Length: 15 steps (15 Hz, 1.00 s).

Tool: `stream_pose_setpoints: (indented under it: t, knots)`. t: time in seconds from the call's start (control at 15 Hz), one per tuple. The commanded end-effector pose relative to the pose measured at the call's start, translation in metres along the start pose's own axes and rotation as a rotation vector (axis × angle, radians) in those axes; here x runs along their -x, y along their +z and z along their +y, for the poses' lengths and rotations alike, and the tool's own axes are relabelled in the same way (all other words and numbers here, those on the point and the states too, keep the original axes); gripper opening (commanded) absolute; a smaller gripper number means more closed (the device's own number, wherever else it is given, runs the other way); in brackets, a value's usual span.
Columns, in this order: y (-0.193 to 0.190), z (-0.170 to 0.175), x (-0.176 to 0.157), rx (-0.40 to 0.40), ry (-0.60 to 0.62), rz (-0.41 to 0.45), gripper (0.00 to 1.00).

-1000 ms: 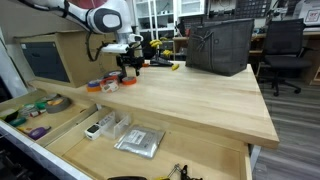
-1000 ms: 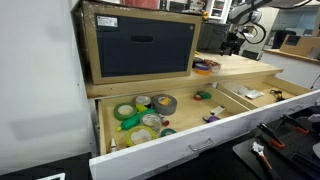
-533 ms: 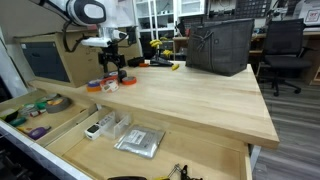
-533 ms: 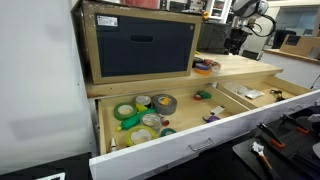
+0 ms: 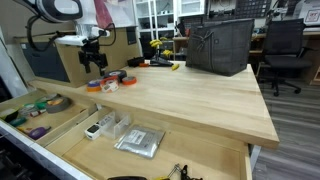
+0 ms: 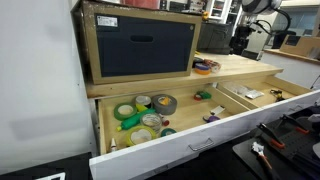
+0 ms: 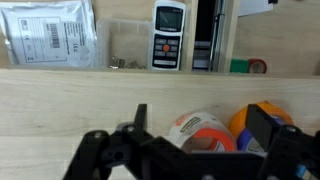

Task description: Remove the orange tape from the drawer

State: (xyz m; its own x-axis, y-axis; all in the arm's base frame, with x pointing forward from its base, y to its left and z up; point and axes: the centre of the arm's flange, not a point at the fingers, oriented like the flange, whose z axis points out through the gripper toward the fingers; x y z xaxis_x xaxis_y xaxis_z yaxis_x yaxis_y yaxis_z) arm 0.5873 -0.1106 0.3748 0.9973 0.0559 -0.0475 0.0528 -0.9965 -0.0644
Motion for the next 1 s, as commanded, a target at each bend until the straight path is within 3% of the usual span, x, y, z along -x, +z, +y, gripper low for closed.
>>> stream_pose_setpoints:
  t: [0.0, 0.53, 0.93]
  knots:
    - [0.005, -0.033, 0.05, 0.009, 0.021, 0.049, 1.0]
    - [0.039, -0.087, 0.096, 0.024, -0.04, 0.055, 1.0]
    - [0.037, -0.131, 0.111, 0.046, 0.087, 0.079, 1.0]
